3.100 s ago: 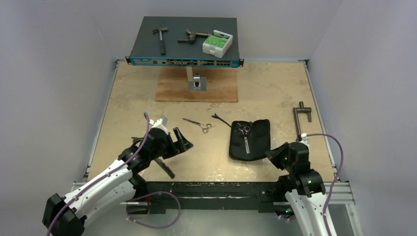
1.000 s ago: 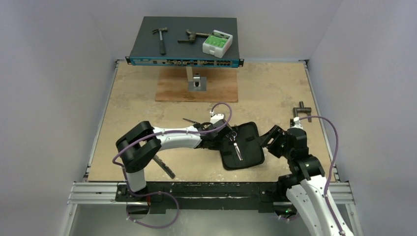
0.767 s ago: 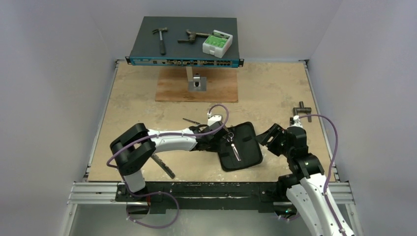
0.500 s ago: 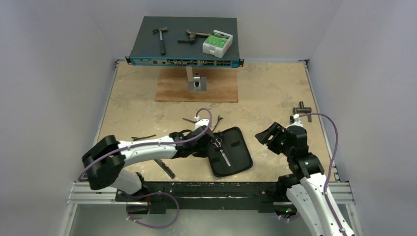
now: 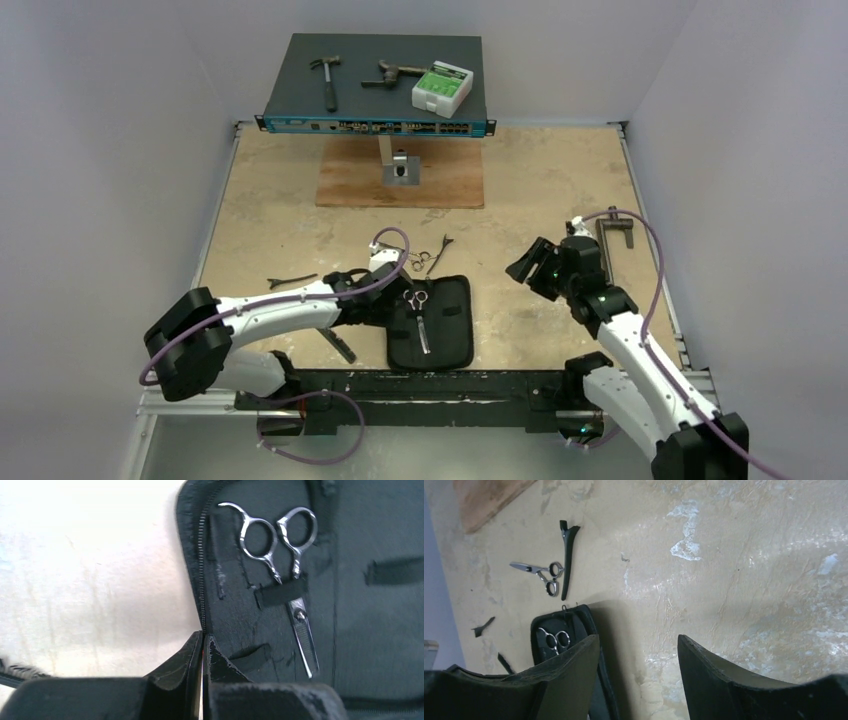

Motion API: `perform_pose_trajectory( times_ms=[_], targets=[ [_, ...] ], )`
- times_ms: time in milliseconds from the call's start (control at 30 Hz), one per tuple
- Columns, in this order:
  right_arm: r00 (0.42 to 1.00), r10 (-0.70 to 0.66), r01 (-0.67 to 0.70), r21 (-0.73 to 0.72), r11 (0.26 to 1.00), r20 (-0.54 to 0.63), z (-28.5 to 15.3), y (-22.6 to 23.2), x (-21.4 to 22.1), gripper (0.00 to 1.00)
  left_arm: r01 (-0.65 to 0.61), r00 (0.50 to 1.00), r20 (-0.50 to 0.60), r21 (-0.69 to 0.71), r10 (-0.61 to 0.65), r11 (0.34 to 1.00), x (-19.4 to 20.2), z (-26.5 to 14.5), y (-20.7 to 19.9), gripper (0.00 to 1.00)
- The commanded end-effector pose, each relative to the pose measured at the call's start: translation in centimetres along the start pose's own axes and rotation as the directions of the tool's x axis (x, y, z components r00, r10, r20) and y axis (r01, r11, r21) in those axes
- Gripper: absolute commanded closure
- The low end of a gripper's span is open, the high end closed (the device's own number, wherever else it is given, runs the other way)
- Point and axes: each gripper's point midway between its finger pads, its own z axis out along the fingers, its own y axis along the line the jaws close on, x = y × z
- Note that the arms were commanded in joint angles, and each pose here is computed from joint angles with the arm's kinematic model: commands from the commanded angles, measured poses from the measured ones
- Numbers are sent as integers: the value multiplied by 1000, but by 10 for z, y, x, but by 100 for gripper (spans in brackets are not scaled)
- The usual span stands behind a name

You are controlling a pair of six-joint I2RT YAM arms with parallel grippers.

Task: Sort the hair-cutting tools
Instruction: Move the hairdressing tool bag to the center of the board, then pick up the haircut tool at the center of the board.

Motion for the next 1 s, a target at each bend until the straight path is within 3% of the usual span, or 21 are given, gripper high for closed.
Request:
perform_pose_trajectory(
  times_ms=[0, 300, 433, 533, 967],
  targets=[
    [992, -81, 83, -21, 996, 101, 11, 33, -29, 41, -34, 998, 51, -89, 39, 995, -13, 9, 26, 100],
    [980, -175, 177, -18, 984, 93, 52, 83, -20, 41, -49, 993, 98, -119, 61, 992, -27, -3, 31, 100],
    [975, -208, 210, -19, 978, 74, 75, 101, -13, 41, -4, 994, 105, -84, 13, 996, -28, -11, 24, 55],
    [972, -228, 229, -13, 973, 51, 95, 110, -5, 42, 39, 990, 135, -52, -32, 998, -29, -18, 22, 43],
    [956, -291, 294, 77, 953, -42, 174, 122, 12, 52, 191, 939, 286, 25, -190, 981, -27, -36, 48, 41]
  ],
)
